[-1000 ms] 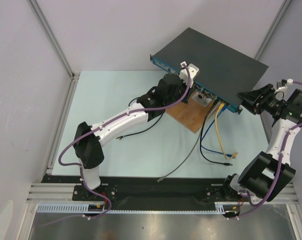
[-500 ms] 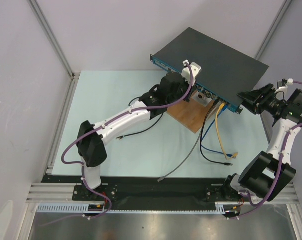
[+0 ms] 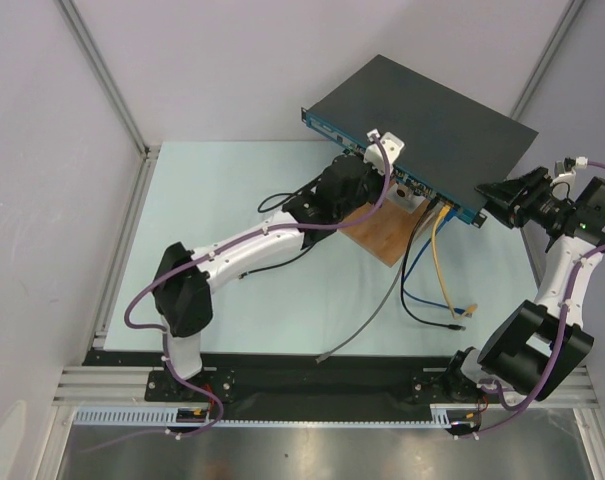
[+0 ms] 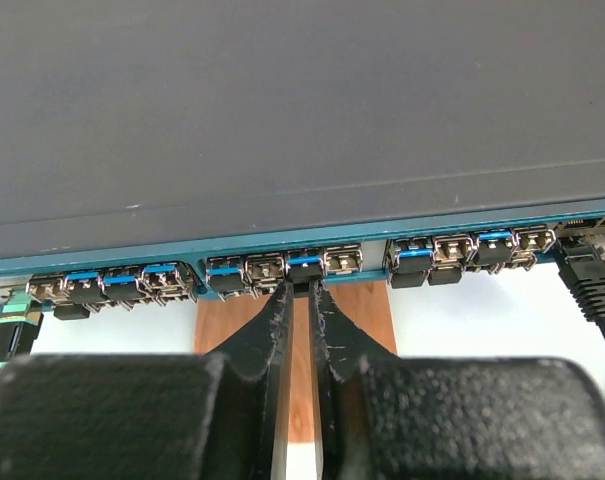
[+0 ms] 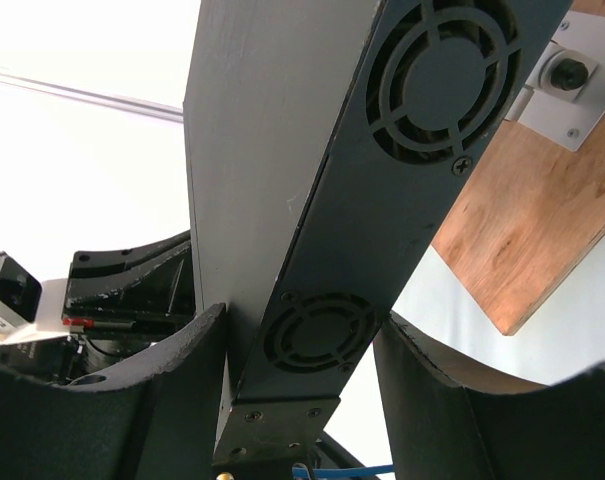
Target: Insert the plug into the switch port
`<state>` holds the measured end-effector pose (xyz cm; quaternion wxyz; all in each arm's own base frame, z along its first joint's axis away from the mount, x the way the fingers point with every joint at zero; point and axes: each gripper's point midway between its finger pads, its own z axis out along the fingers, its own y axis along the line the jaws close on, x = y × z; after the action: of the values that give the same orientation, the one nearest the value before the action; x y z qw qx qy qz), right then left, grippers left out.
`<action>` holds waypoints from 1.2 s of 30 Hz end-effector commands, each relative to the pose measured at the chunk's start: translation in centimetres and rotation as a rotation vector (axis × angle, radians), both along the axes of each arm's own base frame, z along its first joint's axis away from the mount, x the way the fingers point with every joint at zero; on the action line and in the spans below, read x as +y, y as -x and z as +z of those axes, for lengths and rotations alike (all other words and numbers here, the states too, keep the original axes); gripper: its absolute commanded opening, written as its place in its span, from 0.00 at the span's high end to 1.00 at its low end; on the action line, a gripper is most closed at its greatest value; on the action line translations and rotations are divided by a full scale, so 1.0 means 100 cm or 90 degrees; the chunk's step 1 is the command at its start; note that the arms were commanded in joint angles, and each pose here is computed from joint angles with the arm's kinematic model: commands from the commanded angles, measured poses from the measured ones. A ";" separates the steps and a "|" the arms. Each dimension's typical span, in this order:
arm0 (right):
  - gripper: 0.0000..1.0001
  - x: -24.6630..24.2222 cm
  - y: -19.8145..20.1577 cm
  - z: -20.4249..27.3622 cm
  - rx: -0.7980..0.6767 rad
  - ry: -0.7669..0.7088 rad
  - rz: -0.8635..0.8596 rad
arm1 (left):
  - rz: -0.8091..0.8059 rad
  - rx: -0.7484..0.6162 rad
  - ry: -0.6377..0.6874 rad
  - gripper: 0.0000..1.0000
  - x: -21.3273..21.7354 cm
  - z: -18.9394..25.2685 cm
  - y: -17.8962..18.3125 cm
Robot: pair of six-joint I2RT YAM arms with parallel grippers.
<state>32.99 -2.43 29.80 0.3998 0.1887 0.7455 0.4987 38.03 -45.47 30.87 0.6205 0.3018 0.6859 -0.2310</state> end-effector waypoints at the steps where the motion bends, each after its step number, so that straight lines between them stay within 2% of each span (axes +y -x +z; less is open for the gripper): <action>1: 1.00 0.009 -0.003 0.005 -0.056 0.040 0.051 | 0.031 -0.122 0.108 0.87 -0.007 0.032 -0.027; 4: 1.00 0.009 -0.003 0.004 -0.055 0.039 0.052 | 0.021 -0.163 0.141 0.85 -0.009 0.037 -0.025; 10: 1.00 0.007 -0.006 0.004 -0.055 0.041 0.047 | 0.006 -0.155 0.143 0.76 -0.012 0.032 -0.021; 15: 1.00 0.004 -0.009 0.003 -0.054 0.050 0.035 | -0.027 -0.157 0.148 0.75 0.001 0.045 -0.002; 16: 1.00 0.003 -0.009 0.004 -0.054 0.051 0.032 | -0.032 -0.145 0.136 0.74 0.004 0.036 0.002; 18: 1.00 0.003 -0.009 0.005 -0.059 0.057 0.032 | -0.051 -0.147 0.148 0.73 0.012 0.050 0.015; 23: 0.97 0.005 -0.005 0.004 -0.067 0.074 0.032 | -0.069 -0.118 0.132 0.66 0.035 0.043 0.034; 26: 0.89 0.003 -0.005 0.004 -0.076 0.089 0.027 | -0.086 -0.084 0.131 0.64 0.049 0.045 0.043; 29: 0.69 -0.002 -0.005 0.005 -0.087 0.103 0.019 | -0.091 -0.041 0.125 0.61 0.066 0.040 0.049; 30: 0.57 -0.004 -0.005 0.007 -0.094 0.110 0.015 | -0.082 -0.008 0.115 0.60 0.075 0.030 0.046; 32: 0.44 -0.009 -0.005 0.013 -0.106 0.124 0.009 | -0.097 0.016 0.118 0.55 0.084 0.034 0.051; 33: 0.35 -0.010 -0.004 0.014 -0.105 0.126 0.008 | -0.098 0.030 0.113 0.55 0.092 0.033 0.048; 35: 0.27 -0.015 -0.002 0.019 -0.119 0.152 0.004 | -0.119 0.062 0.085 0.52 0.101 0.030 0.056; 36: 0.20 -0.015 0.001 0.024 -0.119 0.157 0.002 | -0.115 0.084 0.068 0.51 0.111 0.024 0.055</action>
<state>32.99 -3.06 29.87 0.4255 0.1534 0.7540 0.4763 34.22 -35.89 34.10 0.6263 0.2961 0.6477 -0.3169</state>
